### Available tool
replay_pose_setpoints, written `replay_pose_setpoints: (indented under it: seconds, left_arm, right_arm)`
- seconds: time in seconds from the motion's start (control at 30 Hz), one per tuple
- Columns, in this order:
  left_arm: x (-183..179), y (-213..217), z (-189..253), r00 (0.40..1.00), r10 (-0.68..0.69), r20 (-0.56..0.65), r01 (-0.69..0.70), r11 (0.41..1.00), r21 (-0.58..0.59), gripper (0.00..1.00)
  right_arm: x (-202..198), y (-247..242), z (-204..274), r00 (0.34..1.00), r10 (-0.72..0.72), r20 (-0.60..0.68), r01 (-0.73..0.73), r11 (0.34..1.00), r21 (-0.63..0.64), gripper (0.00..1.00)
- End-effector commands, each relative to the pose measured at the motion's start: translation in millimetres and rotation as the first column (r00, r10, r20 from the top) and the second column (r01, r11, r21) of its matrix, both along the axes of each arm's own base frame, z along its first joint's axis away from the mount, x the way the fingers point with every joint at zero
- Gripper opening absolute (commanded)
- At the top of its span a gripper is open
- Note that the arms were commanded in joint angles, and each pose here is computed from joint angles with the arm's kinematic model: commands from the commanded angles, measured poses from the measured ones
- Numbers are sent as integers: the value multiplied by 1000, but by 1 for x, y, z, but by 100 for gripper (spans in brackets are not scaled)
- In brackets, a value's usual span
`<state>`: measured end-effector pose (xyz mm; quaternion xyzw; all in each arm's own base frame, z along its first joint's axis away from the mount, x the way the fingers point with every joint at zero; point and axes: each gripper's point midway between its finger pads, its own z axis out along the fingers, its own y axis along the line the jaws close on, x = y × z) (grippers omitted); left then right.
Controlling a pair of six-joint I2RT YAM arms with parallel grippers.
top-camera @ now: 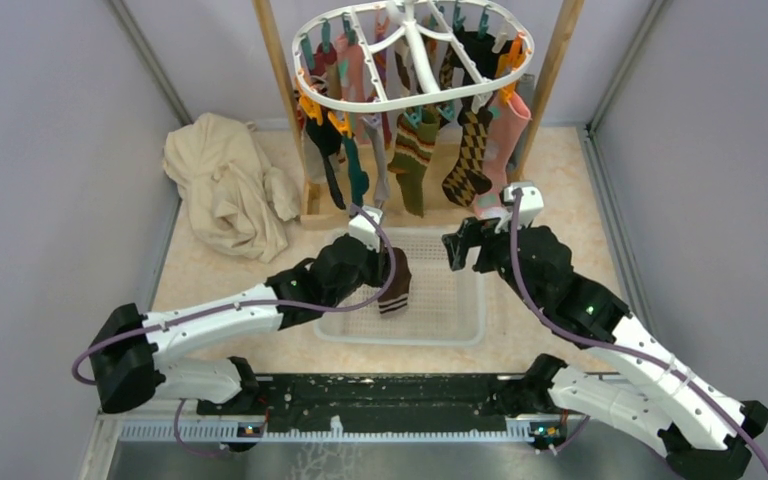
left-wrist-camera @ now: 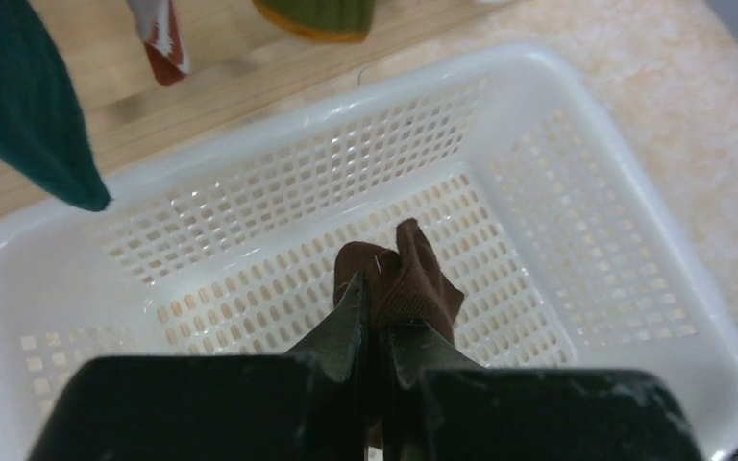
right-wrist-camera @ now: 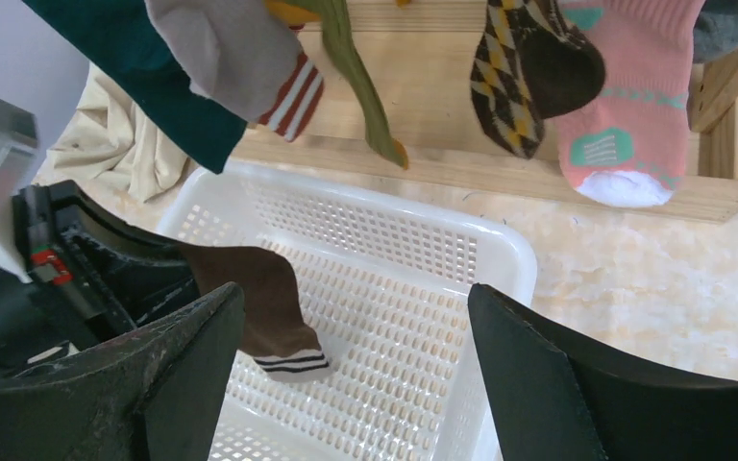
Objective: Remove the socks clipped to the hanger
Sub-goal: Place the sock in the bin.
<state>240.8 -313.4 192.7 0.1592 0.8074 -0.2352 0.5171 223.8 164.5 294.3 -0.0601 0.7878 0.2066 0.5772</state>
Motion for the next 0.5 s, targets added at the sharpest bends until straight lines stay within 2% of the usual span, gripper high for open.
replay_pose_setpoints:
  seconds: [0.0, 0.1, 0.2, 0.3, 0.37, 0.47]
  left_arm:
    - [7, 0, -16, 999, 52, 9, -52, 999, -16, 0]
    - [8, -2, -39, 998, 61, -16, -60, 998, 28, 6]
    - [7, -8, -67, 996, 42, -72, -34, 994, 99, 23]
    - [3, -10, -94, 987, 57, -150, -32, 986, 162, 33]
    - [0, -14, -108, 981, 48, -187, -14, 983, 181, 45]
    - [-5, -20, -116, 975, 23, -223, 18, 983, 181, 55]
  right_arm:
    - [-6, 0, -1, 1000, 10, -5, -10, 999, 53, 87]
    - [-10, 3, -11, 999, 30, -29, -28, 997, 70, 87]
    - [-13, 5, -20, 998, 40, -49, -35, 995, 89, 87]
    - [-15, 9, -26, 997, 55, -62, -48, 994, 103, 87]
    - [-15, 12, -31, 995, 65, -74, -57, 993, 106, 87]
    - [-17, 14, -38, 993, 76, -91, -67, 992, 105, 87]
